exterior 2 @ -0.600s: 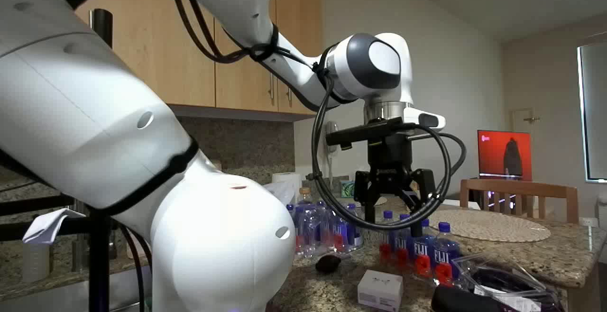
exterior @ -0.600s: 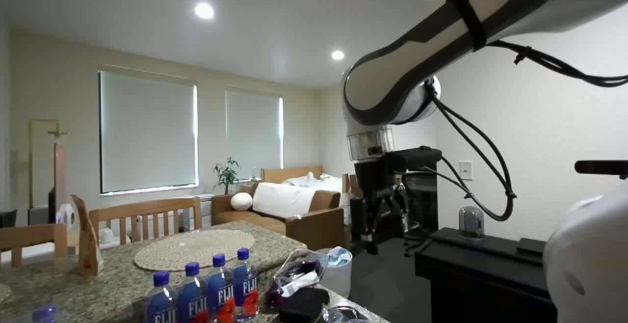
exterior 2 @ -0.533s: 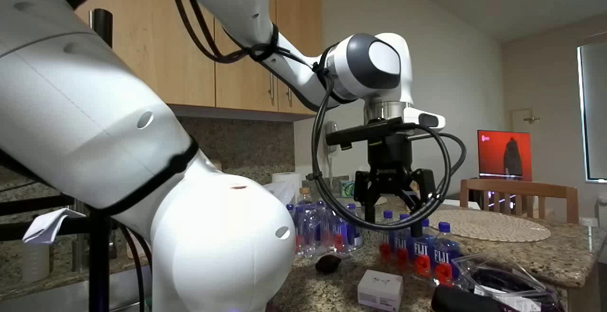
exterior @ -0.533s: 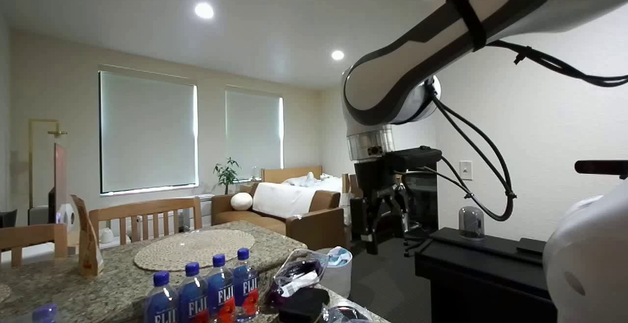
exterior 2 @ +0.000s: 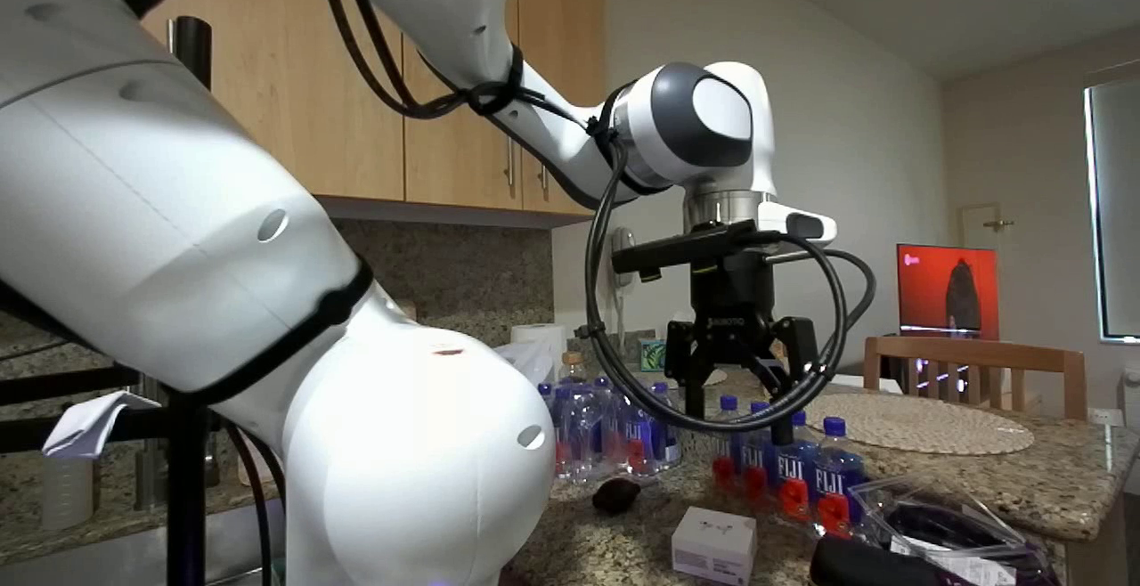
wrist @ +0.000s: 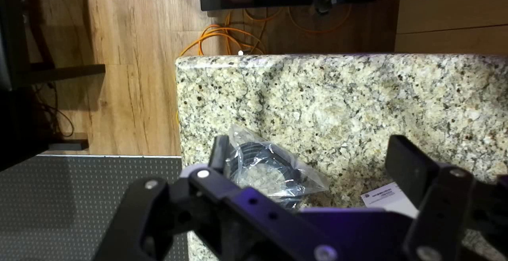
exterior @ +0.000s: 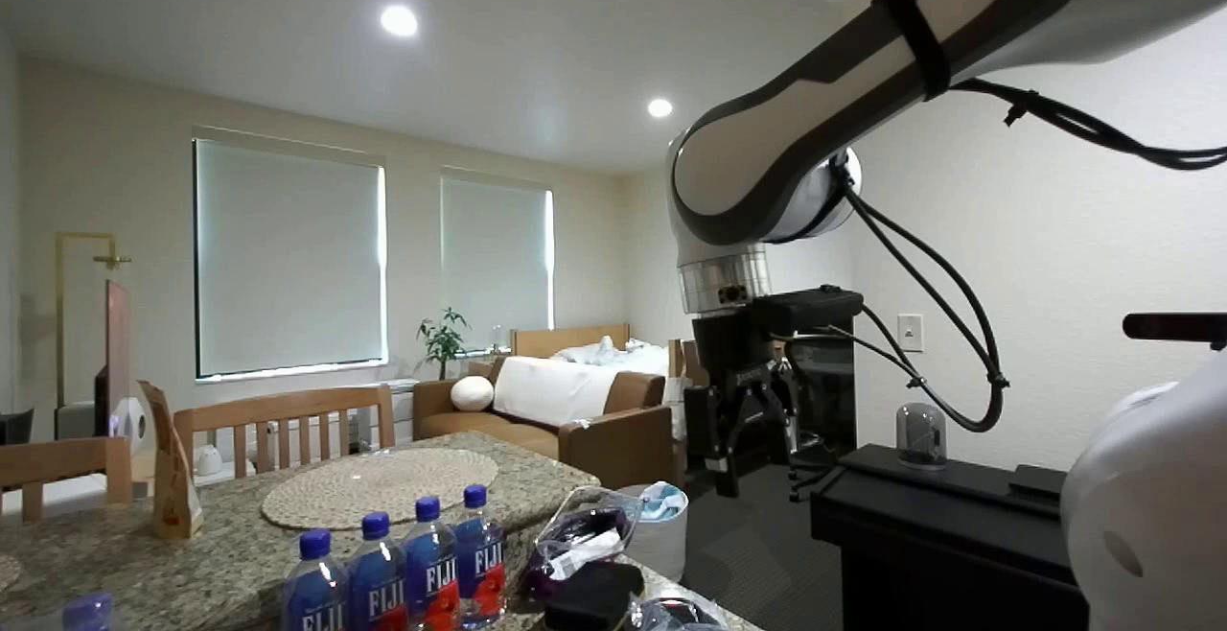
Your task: Put the black object in the transparent plastic
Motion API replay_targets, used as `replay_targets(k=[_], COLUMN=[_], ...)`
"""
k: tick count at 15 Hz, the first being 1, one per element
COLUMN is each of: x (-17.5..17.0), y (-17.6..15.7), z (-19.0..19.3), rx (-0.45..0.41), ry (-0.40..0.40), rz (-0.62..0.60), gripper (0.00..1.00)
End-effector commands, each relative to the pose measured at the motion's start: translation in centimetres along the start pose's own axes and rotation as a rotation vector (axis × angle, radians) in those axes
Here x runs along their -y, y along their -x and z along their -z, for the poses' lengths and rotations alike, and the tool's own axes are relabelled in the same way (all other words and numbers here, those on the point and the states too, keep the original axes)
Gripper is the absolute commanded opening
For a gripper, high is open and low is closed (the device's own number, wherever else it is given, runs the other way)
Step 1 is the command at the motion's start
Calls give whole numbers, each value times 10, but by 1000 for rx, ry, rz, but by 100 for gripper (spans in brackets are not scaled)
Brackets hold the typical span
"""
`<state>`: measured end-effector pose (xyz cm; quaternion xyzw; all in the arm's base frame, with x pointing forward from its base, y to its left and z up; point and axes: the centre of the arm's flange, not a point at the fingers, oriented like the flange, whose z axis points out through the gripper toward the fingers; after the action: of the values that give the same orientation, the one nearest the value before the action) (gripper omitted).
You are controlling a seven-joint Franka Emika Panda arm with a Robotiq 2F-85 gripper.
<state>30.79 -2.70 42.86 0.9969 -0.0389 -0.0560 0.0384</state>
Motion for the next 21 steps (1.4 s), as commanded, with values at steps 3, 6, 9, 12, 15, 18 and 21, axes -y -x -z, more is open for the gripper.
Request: replay_targets(k=[3, 6, 9, 12, 15, 18, 21], x=[18, 56, 101, 140, 179, 213, 214], y=[-8, -24, -44, -59, -81, -101, -88], z=[-4, -2, 5, 10, 2, -5, -6], rx=[1, -49, -165, -274, -315, -343, -343], ry=[13, 42, 38, 15, -34, -82, -72], rz=[-1, -14, -31, -32, 51, 147, 151], gripper=[100, 100, 100, 100, 100, 100, 100])
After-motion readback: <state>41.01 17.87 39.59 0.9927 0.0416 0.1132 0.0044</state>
